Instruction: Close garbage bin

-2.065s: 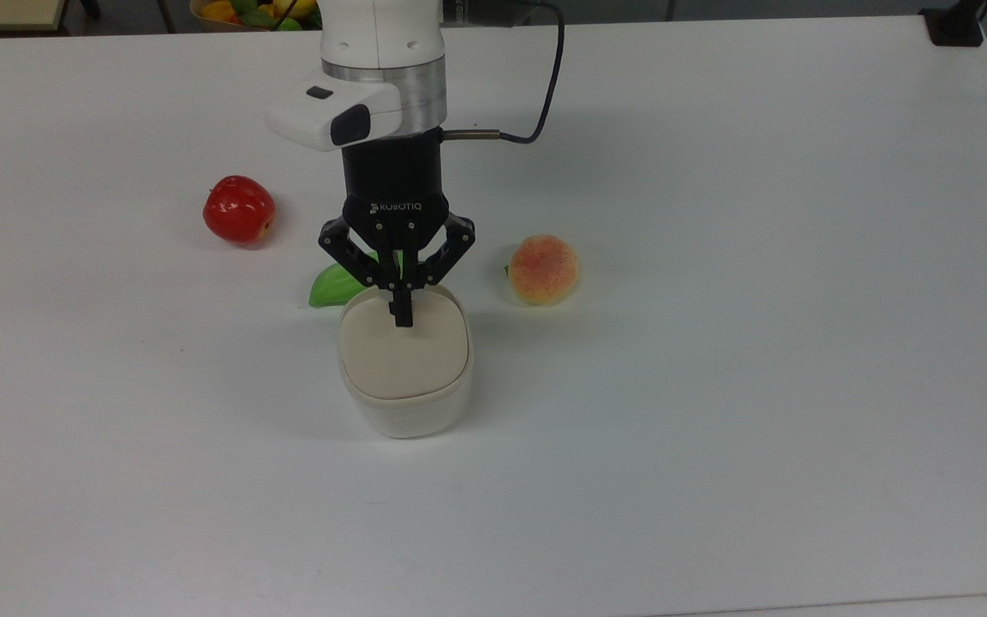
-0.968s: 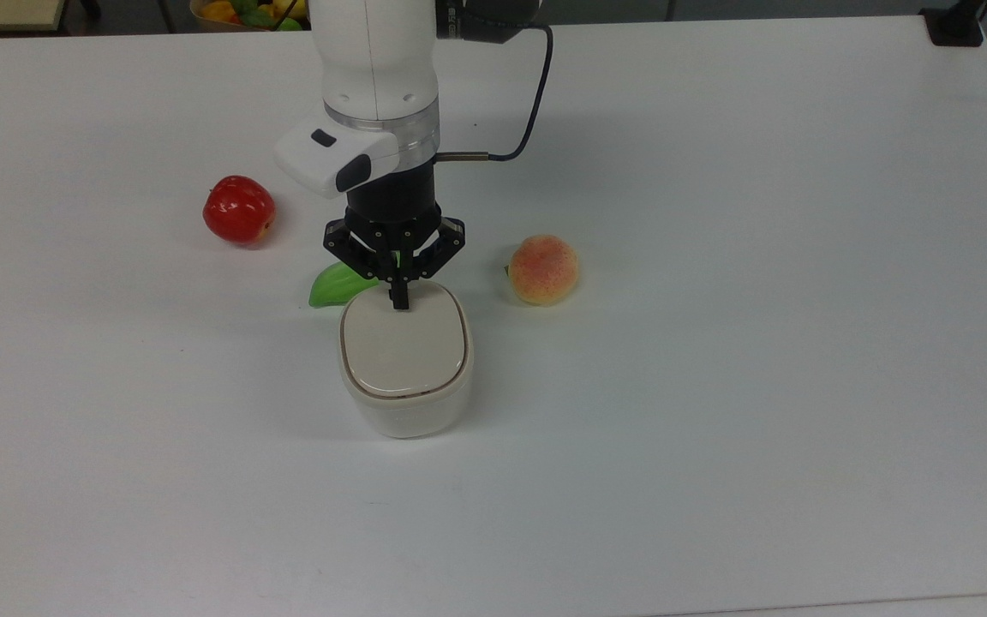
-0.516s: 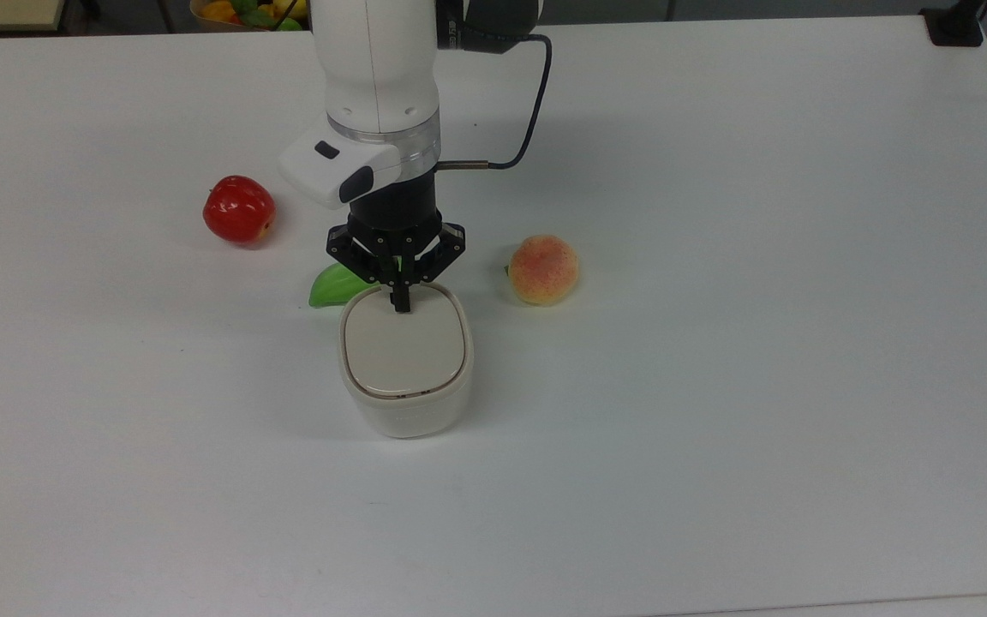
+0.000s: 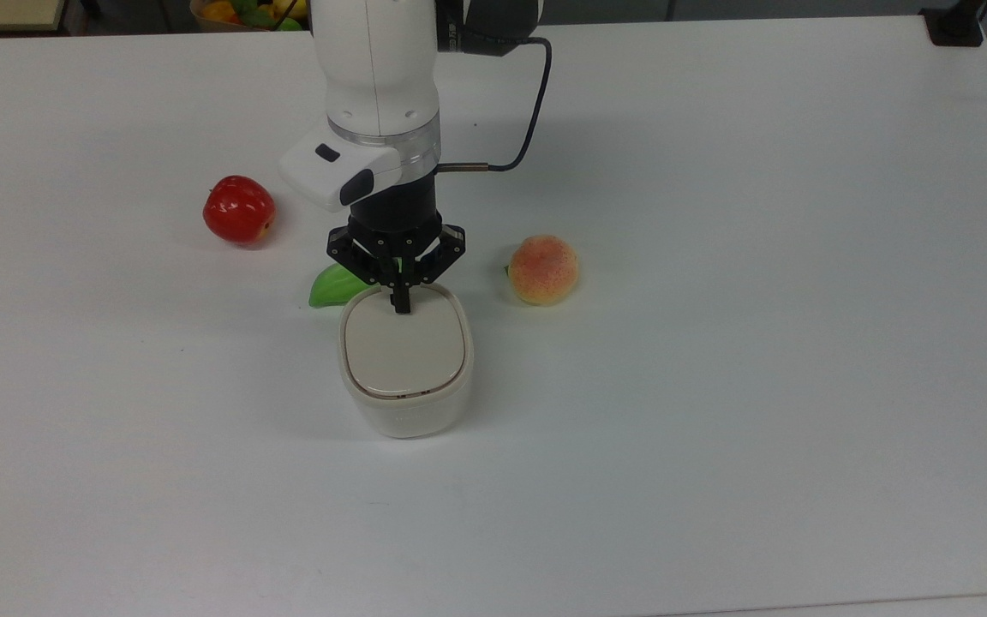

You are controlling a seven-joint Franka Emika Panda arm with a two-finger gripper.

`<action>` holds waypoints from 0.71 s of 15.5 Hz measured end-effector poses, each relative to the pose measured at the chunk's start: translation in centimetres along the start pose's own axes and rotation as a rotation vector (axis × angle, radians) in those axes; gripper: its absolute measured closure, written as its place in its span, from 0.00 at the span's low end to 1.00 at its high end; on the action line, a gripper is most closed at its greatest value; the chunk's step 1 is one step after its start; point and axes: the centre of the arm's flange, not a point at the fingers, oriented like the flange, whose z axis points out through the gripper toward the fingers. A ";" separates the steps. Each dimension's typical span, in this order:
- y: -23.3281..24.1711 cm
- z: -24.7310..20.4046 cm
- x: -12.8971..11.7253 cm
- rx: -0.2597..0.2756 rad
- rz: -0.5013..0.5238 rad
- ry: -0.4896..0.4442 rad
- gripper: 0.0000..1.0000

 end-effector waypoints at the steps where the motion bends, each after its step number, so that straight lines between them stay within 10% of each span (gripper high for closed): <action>1: 0.0 0.0 0.0 0.000 0.000 0.000 0.99; 11: 0.0 -0.4 0.2 0.000 0.000 0.007 0.99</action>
